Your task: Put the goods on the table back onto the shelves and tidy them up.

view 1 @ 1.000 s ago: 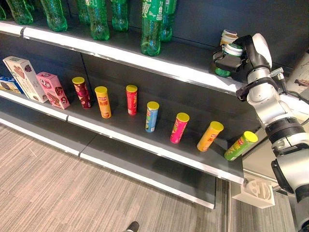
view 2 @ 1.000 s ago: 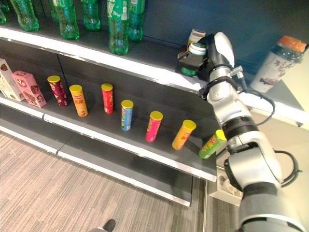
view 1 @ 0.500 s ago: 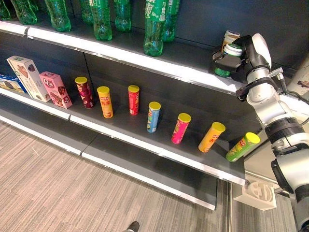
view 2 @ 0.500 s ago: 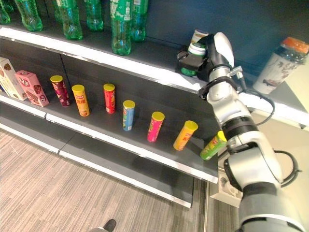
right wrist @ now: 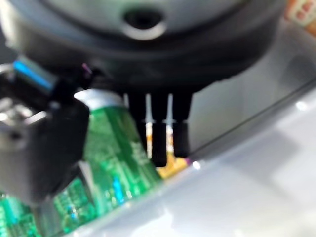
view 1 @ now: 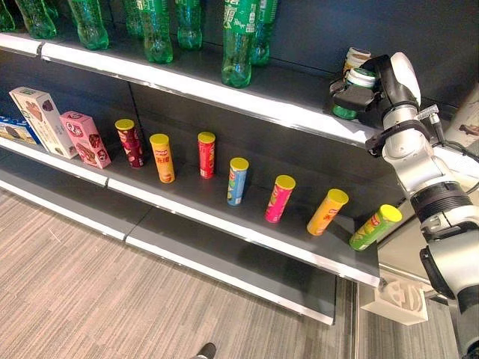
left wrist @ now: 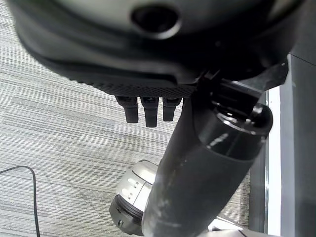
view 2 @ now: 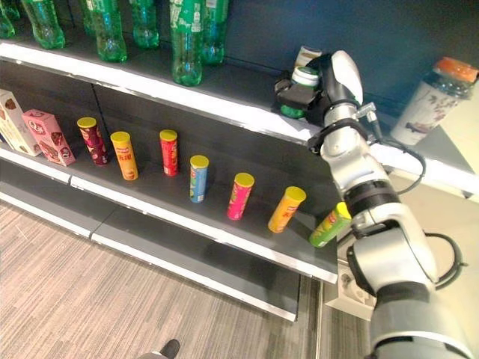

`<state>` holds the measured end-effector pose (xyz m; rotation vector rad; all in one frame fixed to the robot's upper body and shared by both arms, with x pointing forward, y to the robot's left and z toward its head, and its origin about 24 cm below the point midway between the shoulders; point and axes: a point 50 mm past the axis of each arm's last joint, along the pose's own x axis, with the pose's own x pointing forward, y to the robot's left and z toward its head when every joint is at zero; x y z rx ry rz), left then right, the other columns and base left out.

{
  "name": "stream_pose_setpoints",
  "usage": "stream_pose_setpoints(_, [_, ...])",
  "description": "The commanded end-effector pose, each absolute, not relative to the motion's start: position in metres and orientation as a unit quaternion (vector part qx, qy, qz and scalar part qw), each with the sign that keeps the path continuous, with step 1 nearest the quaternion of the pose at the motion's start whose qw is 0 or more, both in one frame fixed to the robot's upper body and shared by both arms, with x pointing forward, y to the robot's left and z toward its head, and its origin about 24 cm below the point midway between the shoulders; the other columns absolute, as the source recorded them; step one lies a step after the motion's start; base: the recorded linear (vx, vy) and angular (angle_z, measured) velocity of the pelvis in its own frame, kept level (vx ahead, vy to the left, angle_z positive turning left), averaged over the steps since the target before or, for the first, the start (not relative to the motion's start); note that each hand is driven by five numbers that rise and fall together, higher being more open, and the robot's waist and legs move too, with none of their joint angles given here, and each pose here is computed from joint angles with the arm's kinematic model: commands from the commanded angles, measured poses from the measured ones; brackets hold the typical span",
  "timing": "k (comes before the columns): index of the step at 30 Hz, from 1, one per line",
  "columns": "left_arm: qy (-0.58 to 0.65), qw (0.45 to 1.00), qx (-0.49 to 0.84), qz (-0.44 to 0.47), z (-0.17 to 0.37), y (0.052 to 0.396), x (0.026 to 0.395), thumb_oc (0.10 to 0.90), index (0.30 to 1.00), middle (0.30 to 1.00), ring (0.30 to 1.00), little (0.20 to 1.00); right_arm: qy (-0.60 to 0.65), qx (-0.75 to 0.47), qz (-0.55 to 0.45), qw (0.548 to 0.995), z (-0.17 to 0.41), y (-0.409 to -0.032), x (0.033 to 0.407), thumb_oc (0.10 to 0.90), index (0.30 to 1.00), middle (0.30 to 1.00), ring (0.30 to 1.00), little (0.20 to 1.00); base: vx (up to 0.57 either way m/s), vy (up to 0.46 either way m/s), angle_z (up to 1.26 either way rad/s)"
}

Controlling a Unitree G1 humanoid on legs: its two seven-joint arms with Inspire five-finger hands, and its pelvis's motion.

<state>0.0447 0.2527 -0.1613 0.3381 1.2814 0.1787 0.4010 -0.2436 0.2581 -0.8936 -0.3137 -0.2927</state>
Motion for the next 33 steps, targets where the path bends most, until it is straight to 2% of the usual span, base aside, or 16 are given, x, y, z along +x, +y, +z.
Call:
stream_pose_setpoints(1, [0.576,0.791,0.19,0.08,-0.1552,0.2686,0.0586,0.8,0.9,0.9,0.9,0.9,-0.251,-0.426,-0.154,0.855,0.3194,-0.2205,0.3979,0.8,0.9,0.9,0.9,0.9,0.0,0.0,0.0])
stream_pose_setpoints(33, [0.575,0.791,0.188,0.09,-0.1539,0.2723,0.0597,0.8,0.9,0.9,0.9,0.9,-0.257,-0.421,-0.148,0.857,0.3183,-0.2131,0.3991,0.8,0.9,0.9,0.9,0.9,0.0,0.0,-0.01])
